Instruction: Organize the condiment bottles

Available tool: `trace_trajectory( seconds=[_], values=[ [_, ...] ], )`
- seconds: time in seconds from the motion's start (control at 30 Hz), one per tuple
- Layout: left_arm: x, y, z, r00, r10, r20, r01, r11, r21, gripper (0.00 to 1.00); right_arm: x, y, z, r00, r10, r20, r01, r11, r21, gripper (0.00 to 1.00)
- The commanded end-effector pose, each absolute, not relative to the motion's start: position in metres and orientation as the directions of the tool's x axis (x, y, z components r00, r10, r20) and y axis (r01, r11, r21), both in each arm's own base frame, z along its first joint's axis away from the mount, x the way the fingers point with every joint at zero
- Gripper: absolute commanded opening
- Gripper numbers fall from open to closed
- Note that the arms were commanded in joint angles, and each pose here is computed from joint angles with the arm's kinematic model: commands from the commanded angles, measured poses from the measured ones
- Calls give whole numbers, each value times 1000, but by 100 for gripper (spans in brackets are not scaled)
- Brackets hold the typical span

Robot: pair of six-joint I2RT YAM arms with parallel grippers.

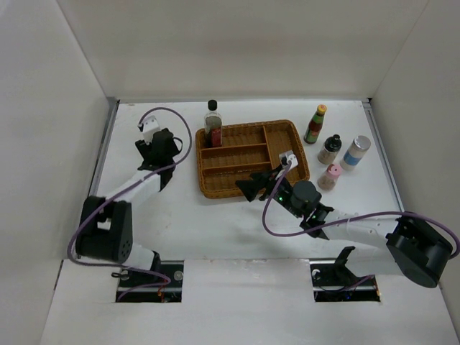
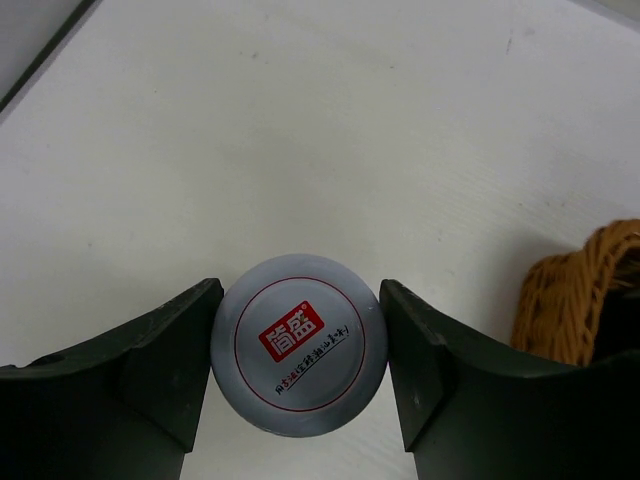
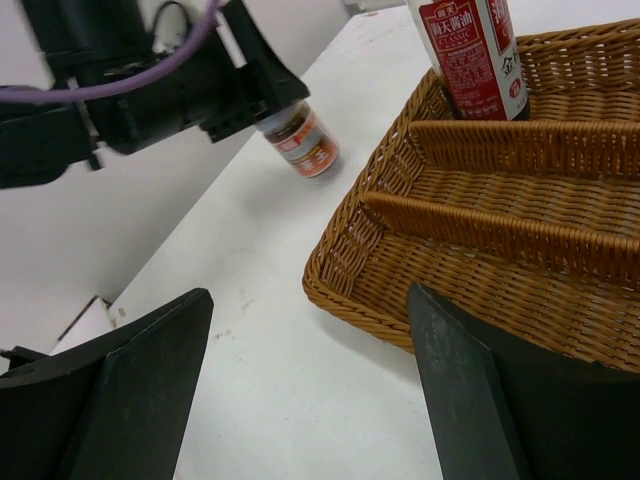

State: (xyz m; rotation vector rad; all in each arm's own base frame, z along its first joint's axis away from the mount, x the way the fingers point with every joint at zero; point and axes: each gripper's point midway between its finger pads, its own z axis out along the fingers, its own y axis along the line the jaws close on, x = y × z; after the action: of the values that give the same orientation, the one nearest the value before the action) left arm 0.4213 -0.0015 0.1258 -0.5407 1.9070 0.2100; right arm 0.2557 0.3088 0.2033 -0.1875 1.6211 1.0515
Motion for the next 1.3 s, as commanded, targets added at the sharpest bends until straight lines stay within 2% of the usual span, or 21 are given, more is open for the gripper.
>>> trace_trajectory(
  seconds=[0.0, 0.23, 0.4, 0.6, 0.93, 1.13, 1.27],
  values=[
    [414, -26, 217, -44, -332, -942, -377, 879, -292, 34, 260, 305, 221, -312, 452, -836, -618, 571, 540, 85],
    [388, -91, 263, 1, -369, -929, -188, 913, -363, 33, 267, 301, 215, -313, 454, -834, -598, 588, 544, 85],
    [395, -145, 278, 7, -389, -921, -68, 919, -389, 33, 269, 297, 216, -305, 465, -831, -591, 591, 548, 86],
    [411, -169, 279, 32, -404, -914, -22, 914, -404, 33, 269, 298, 214, -313, 462, -830, -593, 588, 550, 87],
    [438, -197, 235, -33, -354, -935, -15, 935, -353, 34, 269, 302, 213, -320, 455, -831, -598, 583, 549, 88],
    [435, -210, 190, -124, -282, -951, -9, 959, -283, 35, 269, 300, 216, -312, 461, -831, -597, 585, 549, 88],
    [430, -214, 168, -159, -245, -956, -15, 969, -246, 43, 269, 300, 214, -316, 461, -830, -594, 586, 551, 88]
  ],
)
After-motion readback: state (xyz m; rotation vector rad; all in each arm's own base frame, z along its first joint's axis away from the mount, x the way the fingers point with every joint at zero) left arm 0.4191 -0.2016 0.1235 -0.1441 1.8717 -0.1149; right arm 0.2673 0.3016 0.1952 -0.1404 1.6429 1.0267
